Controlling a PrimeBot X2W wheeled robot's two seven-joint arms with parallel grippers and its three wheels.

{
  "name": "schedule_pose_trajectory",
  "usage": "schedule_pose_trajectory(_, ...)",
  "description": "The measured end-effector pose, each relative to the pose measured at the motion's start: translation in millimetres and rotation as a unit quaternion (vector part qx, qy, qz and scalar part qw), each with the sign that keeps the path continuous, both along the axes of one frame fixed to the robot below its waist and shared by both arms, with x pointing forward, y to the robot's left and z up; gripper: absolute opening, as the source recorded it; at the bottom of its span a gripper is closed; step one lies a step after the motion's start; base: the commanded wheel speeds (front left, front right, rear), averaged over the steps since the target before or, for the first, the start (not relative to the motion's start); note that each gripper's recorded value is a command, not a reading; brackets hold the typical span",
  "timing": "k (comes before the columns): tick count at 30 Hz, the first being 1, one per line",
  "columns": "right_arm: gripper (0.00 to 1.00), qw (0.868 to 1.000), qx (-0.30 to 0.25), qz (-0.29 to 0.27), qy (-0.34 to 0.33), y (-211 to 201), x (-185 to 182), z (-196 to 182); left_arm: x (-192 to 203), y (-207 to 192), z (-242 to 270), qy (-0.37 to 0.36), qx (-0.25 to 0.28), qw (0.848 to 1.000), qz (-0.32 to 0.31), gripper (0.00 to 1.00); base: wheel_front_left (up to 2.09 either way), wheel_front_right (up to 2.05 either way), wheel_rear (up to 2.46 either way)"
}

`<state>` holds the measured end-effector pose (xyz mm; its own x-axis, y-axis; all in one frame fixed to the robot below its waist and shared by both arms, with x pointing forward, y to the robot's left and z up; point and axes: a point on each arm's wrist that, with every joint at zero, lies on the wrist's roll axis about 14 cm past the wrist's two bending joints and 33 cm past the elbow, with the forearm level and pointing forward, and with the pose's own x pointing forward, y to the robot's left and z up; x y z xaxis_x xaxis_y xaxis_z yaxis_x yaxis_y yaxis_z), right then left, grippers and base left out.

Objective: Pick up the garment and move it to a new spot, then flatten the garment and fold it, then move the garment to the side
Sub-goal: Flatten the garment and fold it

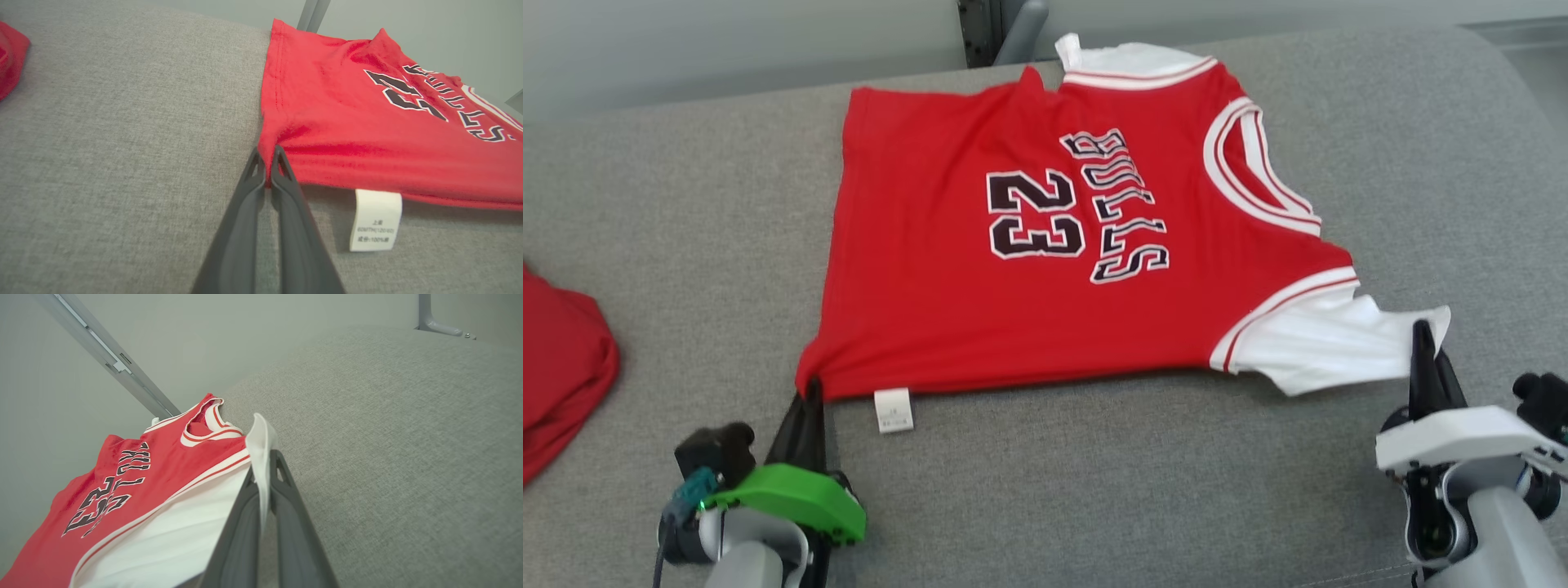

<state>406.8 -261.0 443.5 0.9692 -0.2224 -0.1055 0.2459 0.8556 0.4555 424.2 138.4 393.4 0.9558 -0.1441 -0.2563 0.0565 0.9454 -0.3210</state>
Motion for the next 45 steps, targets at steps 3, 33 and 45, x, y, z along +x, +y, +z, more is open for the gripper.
schedule_pose_trajectory(3, 0.00, 1.000, 0.003, -0.007, 0.015, -1, -25, -8, -24, 2, -5, 0.013, -0.004, 1.000, 0.006, 0.00, 0.00, 0.00, 0.00)
schedule_pose_trajectory(33, 0.00, 0.998, -0.017, 0.007, -0.067, 6, -30, 48, -56, -18, 51, -0.072, -0.025, 0.997, -0.020, 0.00, 0.00, 0.00, 0.00)
schedule_pose_trajectory(45, 0.00, 0.993, -0.081, 0.069, -0.047, 33, 45, 53, -2, -21, 50, -0.069, 0.005, 0.997, -0.034, 0.00, 0.00, 0.00, 0.00)
